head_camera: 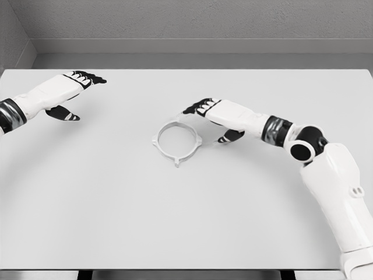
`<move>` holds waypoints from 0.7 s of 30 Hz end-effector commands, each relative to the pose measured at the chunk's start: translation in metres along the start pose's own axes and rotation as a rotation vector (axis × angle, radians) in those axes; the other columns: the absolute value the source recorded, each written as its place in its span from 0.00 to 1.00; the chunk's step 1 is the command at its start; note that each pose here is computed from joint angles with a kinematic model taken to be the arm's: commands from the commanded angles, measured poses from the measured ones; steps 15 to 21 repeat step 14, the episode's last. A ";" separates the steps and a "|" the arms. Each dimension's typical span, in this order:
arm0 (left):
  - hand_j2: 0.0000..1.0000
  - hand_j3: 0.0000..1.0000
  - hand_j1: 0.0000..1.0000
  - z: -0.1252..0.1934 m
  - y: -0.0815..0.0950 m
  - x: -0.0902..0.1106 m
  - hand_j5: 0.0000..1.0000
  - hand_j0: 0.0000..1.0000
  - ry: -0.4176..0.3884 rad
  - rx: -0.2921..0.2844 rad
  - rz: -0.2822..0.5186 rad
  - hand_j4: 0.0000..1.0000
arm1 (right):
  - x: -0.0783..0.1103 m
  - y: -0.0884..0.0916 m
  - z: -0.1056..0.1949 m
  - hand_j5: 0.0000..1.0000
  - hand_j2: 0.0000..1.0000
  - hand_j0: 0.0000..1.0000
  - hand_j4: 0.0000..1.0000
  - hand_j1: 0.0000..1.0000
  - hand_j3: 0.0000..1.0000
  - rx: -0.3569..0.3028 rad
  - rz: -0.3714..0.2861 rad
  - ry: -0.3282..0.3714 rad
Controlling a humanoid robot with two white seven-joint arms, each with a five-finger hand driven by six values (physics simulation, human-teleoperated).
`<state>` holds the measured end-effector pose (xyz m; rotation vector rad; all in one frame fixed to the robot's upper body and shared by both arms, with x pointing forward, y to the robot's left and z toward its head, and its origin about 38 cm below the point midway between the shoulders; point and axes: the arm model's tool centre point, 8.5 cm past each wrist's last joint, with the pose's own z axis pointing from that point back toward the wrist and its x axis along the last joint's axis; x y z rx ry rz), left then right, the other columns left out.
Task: Assemble PVC drainage pipe clamps
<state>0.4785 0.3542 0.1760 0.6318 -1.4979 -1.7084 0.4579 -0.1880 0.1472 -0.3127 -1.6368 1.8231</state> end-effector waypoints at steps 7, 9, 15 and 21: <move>1.00 1.00 1.00 0.016 0.003 -0.013 1.00 1.00 0.040 0.005 0.004 1.00 | -0.029 -0.056 0.133 1.00 1.00 1.00 1.00 1.00 1.00 -0.160 0.071 0.136; 1.00 1.00 1.00 0.017 0.004 -0.015 1.00 1.00 0.044 0.007 0.004 1.00 | -0.039 -0.052 0.156 1.00 1.00 1.00 1.00 1.00 1.00 -0.165 0.063 0.195; 1.00 1.00 1.00 0.018 0.004 -0.016 1.00 1.00 0.047 0.010 0.005 1.00 | -0.051 -0.039 0.185 1.00 1.00 1.00 1.00 1.00 1.00 -0.167 0.030 0.270; 1.00 1.00 1.00 0.018 0.004 -0.016 1.00 1.00 0.047 0.010 0.005 1.00 | -0.051 -0.039 0.185 1.00 1.00 1.00 1.00 1.00 1.00 -0.167 0.030 0.270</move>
